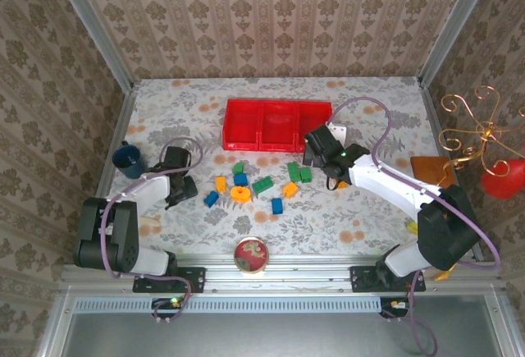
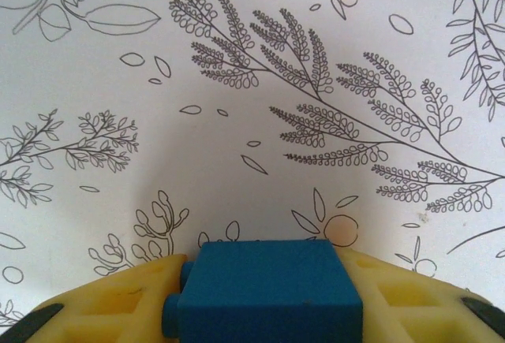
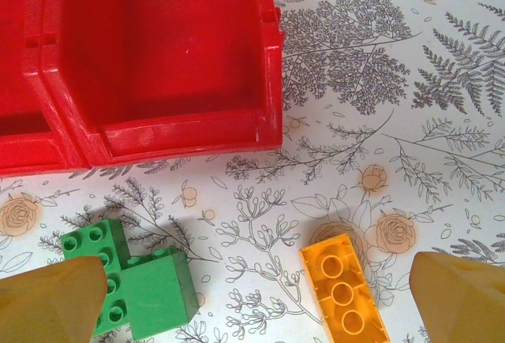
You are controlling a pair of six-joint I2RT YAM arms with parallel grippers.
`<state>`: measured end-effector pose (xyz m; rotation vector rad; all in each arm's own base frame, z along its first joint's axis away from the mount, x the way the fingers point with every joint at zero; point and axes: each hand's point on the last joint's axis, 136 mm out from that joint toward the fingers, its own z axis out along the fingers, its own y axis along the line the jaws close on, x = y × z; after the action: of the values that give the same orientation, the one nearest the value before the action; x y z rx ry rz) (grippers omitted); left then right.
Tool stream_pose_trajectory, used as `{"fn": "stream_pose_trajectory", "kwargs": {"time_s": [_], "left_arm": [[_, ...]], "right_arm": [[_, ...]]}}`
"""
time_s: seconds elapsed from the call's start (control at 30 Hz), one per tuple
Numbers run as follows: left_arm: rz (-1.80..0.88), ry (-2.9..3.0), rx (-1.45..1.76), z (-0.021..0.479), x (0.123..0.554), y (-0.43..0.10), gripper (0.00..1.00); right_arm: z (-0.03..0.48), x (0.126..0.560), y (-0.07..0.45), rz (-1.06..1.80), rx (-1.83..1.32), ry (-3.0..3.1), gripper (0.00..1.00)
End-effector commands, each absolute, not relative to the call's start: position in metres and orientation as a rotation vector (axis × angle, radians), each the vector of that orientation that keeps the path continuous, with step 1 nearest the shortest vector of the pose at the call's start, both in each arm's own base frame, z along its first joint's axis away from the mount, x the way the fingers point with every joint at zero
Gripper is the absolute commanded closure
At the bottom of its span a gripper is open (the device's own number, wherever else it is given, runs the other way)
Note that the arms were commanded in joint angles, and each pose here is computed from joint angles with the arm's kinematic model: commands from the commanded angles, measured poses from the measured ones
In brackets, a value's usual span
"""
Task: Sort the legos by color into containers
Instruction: Pick up the lego from the middle-left of the table, then place the lego in the container.
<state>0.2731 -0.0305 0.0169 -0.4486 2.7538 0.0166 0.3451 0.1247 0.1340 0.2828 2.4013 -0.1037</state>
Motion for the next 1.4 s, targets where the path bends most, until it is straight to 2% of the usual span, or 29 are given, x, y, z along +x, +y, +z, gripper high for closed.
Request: {"fn": "stream_pose_trajectory", "kwargs": {"time_s": [0.0,0.23,0.47,0.73,1.0,1.23,1.37], "left_arm": [[-0.060,2.721,-0.431,0.019,0.284,-0.041,0.61],[-0.060,2.638,-0.288,0.057,0.311,-0.066,0.66],[-0.107,2.495,-0.122,0.112,0.359,-0.107,0.66],[-0.167,2.382,0.061,0.148,0.418,-0.167,0.66],[-0.186,2.358,0.194,0.151,0.461,-0.216,0.65],[-0.147,2.384,0.206,0.134,0.477,-0.225,0.63],[-0.129,2.402,0.201,0.126,0.481,-0.225,0.57]], "right_arm": [[0.138,0.345,0.121,-0.139,0.316,2.389,0.00],[0.135,0.339,0.115,-0.167,0.336,2.405,0.00],[0.135,0.334,0.109,-0.178,0.372,2.397,0.00],[0.138,0.329,0.105,-0.156,0.400,2.372,0.00],[0.142,0.320,0.096,-0.149,0.432,2.345,0.00],[0.139,0.317,0.096,-0.144,0.427,2.351,0.00],[0.134,0.317,0.099,-0.129,0.419,2.369,0.00]]}}
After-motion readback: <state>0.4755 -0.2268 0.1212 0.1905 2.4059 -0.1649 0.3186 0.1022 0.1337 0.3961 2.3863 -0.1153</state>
